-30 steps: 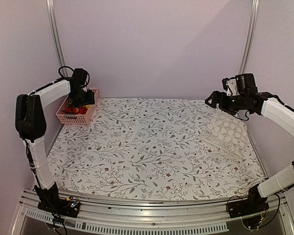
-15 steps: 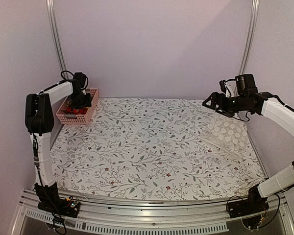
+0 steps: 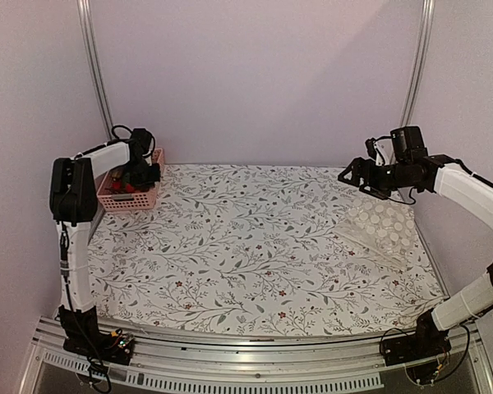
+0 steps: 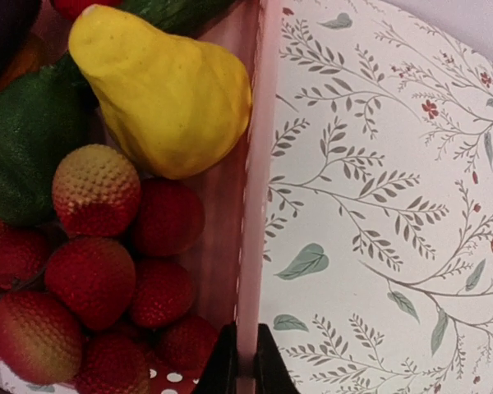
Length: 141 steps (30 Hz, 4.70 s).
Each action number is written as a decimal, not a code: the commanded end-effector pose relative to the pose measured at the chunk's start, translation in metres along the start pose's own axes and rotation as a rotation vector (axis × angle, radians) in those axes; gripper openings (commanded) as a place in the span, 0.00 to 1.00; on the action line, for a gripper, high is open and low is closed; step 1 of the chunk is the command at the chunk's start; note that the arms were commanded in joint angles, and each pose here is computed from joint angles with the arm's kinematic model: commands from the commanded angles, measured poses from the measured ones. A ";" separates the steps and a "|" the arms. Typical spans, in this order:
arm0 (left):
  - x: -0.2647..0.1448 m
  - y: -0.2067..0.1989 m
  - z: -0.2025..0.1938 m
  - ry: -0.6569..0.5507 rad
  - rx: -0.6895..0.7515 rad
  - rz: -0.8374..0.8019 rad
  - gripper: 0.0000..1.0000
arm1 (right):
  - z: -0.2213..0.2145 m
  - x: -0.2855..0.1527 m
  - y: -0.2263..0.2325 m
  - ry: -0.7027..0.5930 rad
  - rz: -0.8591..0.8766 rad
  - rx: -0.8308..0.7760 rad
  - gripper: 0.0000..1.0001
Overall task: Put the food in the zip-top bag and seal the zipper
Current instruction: Adjust the bin at the corner of the board, then pick up the zipper food storage bag from the corner of the board.
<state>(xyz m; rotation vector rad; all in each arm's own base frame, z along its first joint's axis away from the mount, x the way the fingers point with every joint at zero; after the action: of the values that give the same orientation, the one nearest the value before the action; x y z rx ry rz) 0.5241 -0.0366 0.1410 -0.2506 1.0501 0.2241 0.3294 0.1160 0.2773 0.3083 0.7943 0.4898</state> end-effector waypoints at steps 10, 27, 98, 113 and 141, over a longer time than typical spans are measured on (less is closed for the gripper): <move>-0.089 -0.134 -0.127 0.104 0.071 -0.164 0.00 | -0.008 0.021 -0.010 0.022 0.018 0.040 0.91; -0.139 -0.255 -0.257 0.170 0.266 -0.402 0.45 | -0.033 0.032 -0.019 0.094 0.033 0.067 0.90; -0.157 -0.049 -0.149 0.025 0.148 -0.180 0.41 | -0.117 0.098 -0.088 0.788 -0.861 -0.483 0.51; -0.170 -0.055 -0.138 -0.025 0.108 -0.228 0.41 | -0.122 0.098 -0.105 0.765 -1.029 -0.533 0.16; -0.238 -0.198 -0.139 -0.096 0.154 -0.692 0.58 | 0.004 0.117 0.100 0.355 -0.401 -0.462 0.00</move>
<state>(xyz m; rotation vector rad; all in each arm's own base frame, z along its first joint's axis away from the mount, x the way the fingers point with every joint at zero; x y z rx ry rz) 0.3605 -0.2458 0.3053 -0.4606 0.8366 -0.3575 0.3734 0.2364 0.2580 -0.4862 1.0154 0.2176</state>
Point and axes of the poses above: each gripper's point midway between its finger pads, its own x axis out along the fingers, its own y axis along the line the jaws close on, z = x × y, the point moved 8 cm from there along -x, back along the fingers, and after that the axes turned 8 degrees about -x, right-handed, at the moved point
